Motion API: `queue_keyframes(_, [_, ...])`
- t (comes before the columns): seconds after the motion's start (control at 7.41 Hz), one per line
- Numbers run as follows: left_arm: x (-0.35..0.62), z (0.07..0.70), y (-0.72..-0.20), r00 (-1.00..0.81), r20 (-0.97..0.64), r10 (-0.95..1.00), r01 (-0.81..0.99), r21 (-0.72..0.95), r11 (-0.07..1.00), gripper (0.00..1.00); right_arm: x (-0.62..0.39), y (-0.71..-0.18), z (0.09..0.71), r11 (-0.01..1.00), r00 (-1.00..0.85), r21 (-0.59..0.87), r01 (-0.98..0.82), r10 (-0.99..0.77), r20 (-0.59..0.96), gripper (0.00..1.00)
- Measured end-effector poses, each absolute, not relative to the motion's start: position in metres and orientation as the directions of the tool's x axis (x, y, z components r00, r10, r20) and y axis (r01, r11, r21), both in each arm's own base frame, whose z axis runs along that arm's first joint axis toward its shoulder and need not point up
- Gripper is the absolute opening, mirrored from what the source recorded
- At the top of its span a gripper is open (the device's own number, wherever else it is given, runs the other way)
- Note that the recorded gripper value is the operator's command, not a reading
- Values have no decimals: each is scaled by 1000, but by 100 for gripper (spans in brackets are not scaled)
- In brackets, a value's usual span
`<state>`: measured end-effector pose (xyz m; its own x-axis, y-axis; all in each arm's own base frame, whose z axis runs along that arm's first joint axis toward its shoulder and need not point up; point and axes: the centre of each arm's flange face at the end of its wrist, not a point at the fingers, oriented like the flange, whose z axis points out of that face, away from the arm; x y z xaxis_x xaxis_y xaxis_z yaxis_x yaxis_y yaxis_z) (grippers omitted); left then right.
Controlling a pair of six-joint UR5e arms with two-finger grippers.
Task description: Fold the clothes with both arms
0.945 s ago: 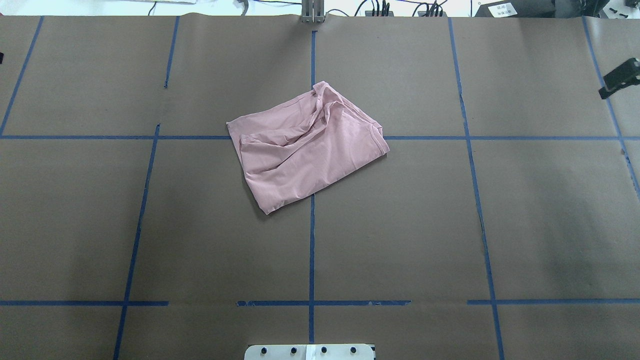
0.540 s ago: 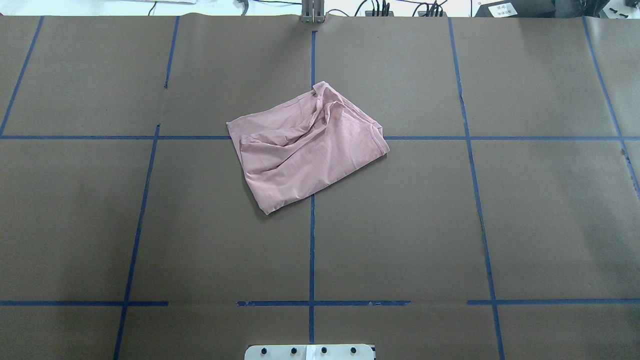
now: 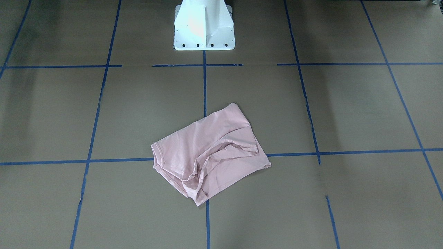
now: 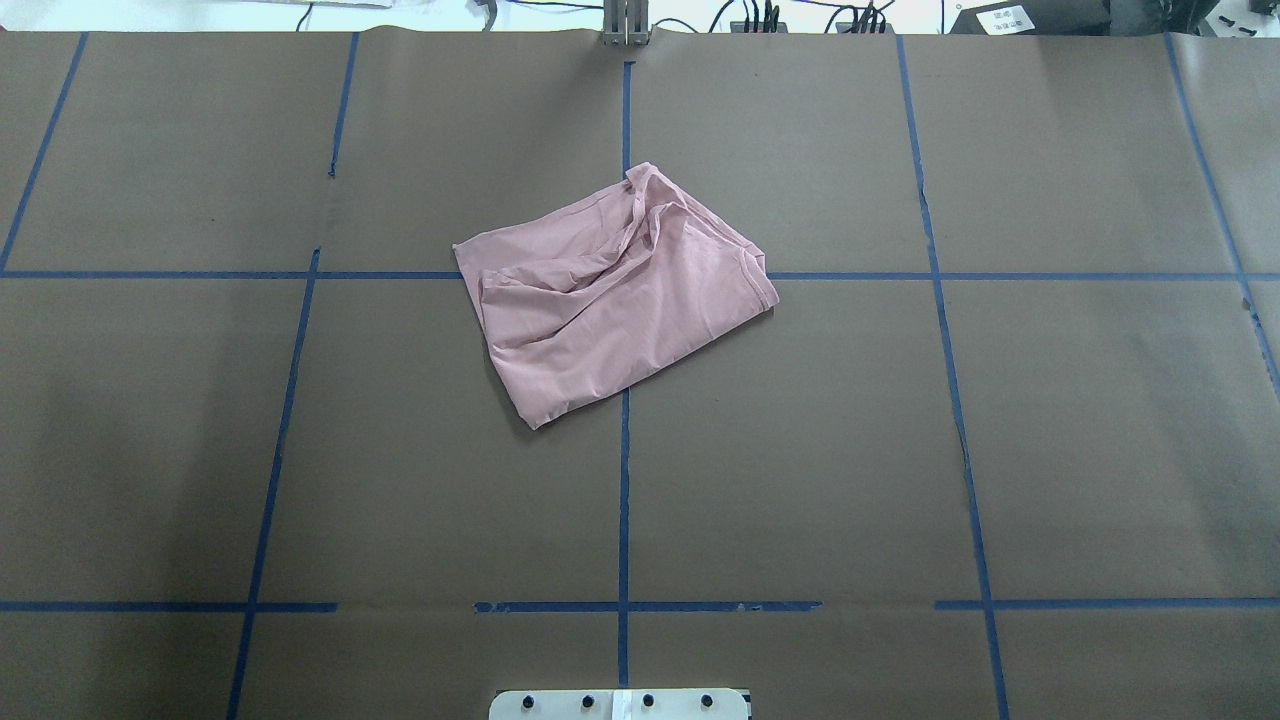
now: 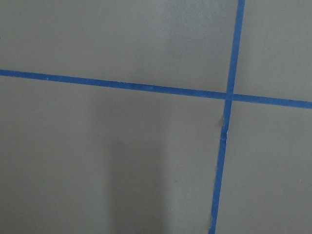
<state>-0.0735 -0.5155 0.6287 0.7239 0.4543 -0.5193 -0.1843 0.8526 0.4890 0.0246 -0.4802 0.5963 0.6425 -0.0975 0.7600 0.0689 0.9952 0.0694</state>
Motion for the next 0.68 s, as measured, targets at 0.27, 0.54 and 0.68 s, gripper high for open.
queue_keyframes(0.27, [-73,656,-499,726,-541,425,-181,446,877,100,25,-478,599,996,643,59,65,-87,761,100])
queue_keyframes(0.54, [-72,669,-493,723,-595,352,-174,336,926,100,25,-475,606,997,643,42,64,-73,763,100])
queue_keyframes(0.68, [-71,668,-491,720,-618,314,-173,278,945,100,25,-473,609,997,644,34,64,-67,762,100])
